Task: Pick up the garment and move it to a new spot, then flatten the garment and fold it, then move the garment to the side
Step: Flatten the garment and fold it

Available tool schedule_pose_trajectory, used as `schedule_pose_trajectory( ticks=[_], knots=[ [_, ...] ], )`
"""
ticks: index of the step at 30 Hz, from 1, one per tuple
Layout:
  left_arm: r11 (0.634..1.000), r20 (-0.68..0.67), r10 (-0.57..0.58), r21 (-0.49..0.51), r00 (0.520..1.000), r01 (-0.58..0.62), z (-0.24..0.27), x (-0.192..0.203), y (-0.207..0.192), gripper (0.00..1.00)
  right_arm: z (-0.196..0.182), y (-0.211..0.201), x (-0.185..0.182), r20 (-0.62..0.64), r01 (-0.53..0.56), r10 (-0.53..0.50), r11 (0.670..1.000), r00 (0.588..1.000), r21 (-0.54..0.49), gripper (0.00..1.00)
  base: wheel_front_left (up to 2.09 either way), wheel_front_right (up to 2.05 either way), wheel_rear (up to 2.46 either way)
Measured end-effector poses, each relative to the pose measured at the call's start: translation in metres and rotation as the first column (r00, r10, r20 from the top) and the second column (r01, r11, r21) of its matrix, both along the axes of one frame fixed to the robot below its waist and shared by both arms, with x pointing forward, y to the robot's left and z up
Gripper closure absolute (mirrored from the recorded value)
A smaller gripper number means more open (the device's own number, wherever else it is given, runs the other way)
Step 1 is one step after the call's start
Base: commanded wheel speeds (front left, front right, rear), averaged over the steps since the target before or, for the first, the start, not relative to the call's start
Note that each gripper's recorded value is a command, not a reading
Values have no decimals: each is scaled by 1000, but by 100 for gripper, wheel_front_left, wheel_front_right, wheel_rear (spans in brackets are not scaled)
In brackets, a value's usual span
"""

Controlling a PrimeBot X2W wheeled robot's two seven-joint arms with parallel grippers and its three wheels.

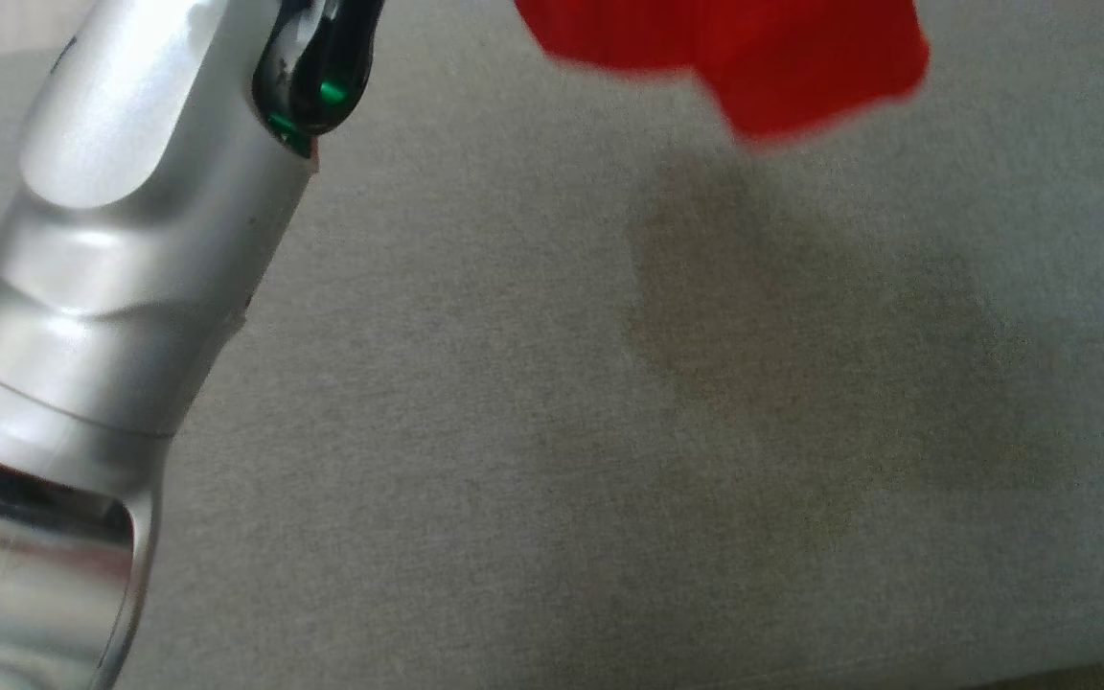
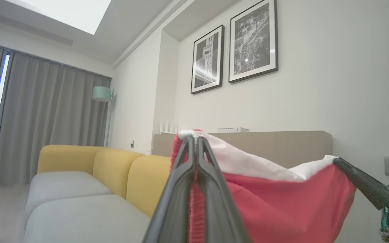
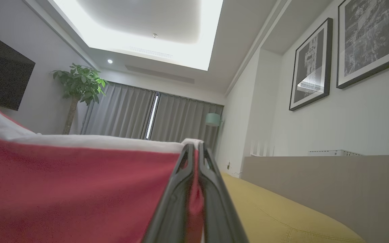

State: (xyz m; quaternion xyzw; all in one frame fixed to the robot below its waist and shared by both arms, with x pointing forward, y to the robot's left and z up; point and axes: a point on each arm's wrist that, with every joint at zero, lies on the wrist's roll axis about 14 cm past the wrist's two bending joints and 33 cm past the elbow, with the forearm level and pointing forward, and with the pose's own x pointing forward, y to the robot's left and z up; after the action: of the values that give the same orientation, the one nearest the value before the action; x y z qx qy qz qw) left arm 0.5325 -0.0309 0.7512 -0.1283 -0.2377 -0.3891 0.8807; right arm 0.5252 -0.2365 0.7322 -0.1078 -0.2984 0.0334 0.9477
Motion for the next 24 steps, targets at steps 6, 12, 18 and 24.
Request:
schedule_pose_trajectory(
  ticks=[6,12,18,24],
  knots=[
    [996,-120,-52,68,991,60,-72,3,-23,100,-18,3,4,-24,2,-3,999,1000,-37,100,0,0,0],
    [992,-339,-14,112,941,55,-170,-26,-2,100,-84,6,-19,-161,1,2,1000,987,20,100,0,0,0],
    [991,-556,0,111,831,74,-259,-106,12,100,-184,-9,-78,-399,105,-46,986,916,126,100,0,0,0],
    [990,-660,18,116,751,79,-297,-191,23,100,-249,-5,-170,-595,210,-58,959,801,189,100,0,0,0]
  ],
)
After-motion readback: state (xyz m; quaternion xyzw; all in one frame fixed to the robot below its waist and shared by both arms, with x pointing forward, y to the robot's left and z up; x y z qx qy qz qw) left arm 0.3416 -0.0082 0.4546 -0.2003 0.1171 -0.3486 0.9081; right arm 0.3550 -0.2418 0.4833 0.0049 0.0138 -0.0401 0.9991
